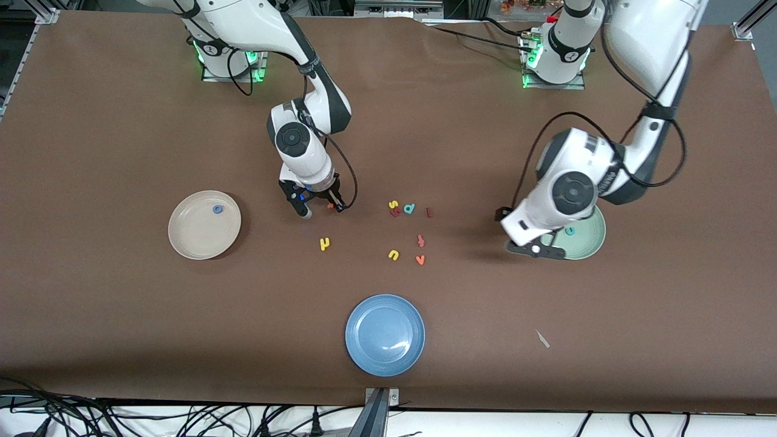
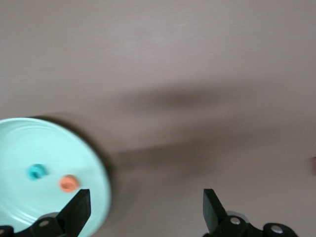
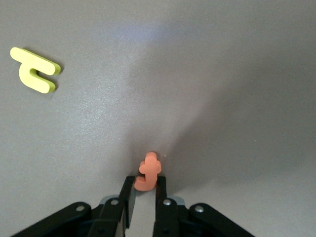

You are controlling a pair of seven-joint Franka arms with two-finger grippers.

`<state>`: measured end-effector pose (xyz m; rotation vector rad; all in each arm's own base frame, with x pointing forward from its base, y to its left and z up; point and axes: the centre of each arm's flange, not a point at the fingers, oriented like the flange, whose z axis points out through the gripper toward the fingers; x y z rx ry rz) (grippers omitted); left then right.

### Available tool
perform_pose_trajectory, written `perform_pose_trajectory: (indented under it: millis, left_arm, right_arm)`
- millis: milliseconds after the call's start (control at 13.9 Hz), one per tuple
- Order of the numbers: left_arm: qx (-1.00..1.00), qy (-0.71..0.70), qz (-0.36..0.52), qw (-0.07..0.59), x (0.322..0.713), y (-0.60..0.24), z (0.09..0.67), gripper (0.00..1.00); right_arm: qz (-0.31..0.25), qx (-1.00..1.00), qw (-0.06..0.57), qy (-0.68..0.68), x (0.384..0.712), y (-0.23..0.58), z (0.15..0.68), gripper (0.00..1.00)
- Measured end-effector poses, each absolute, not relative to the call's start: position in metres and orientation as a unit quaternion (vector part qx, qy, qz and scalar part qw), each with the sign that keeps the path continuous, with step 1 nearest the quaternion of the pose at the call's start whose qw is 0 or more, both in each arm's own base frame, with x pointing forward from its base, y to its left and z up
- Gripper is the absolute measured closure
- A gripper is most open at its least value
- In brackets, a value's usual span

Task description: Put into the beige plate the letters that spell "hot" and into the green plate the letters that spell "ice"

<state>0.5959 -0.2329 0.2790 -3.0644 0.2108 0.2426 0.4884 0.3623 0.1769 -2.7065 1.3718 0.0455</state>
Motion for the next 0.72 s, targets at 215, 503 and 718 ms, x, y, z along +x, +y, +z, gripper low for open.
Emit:
perform_pose_trajectory:
  millis: [215, 503, 718]
  left_arm:
    - [-0.996, 0.022, 0.078, 0.036, 0.584, -0.286, 0.265, 0.0]
    - [-0.996, -0.035, 0.074, 0.032, 0.58, -0.327, 0.233, 0.0]
    - [-0.996, -0.054, 0.064, 0.023, 0.579, -0.342, 0.219, 0.01]
  right_arm:
    - [0.019, -0.904, 0.045, 0.426, 0.492, 0.359, 0.178, 0.79]
    - [0.046, -0.928, 0.003, 0.369, 0.518, 0.307, 0.198, 0.79]
    - [0.063, -0.947, -0.003, 0.315, 0.534, 0.243, 0.235, 0.79]
